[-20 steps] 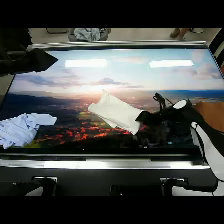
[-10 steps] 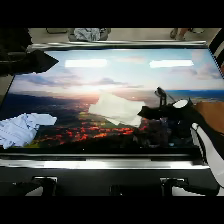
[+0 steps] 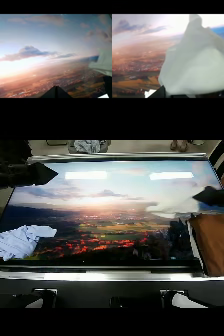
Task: Fold the shirts.
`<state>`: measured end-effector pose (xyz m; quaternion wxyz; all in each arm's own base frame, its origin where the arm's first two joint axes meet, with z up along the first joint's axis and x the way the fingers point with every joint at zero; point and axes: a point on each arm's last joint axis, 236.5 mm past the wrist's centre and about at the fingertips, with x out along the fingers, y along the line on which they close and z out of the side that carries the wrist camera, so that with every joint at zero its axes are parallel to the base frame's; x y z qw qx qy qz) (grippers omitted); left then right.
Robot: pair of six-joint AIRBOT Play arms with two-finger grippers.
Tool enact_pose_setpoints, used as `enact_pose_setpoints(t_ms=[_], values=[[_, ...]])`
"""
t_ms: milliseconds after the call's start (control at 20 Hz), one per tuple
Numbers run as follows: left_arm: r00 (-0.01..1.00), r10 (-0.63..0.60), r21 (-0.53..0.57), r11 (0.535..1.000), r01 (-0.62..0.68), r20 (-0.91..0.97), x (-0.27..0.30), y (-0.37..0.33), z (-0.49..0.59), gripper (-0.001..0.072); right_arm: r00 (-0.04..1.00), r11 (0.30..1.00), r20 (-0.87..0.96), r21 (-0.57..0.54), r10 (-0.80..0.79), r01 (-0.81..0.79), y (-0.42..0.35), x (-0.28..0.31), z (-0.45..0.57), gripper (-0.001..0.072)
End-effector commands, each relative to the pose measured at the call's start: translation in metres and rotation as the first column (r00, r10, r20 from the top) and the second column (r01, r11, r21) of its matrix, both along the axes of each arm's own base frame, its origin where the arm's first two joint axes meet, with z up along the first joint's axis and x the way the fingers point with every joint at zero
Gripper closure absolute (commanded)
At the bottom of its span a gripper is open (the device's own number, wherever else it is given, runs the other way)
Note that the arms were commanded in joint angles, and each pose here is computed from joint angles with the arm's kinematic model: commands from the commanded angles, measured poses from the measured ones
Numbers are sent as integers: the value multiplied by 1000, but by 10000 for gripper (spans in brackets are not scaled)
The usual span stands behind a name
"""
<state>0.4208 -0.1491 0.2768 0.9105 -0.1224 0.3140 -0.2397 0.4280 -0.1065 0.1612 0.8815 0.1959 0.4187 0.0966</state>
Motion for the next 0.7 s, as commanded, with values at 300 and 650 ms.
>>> enact_pose_setpoints(t_ms=[300,650], values=[[1000,4,38,999,-4,10,2,5,-3,678,956,955,-26,-60,-293,291,-125,-97,65,672],[1000,0,43,999,-1,14,2,5,-3,678,871,906,-252,-146,-421,396,-162,-188,41,671]])
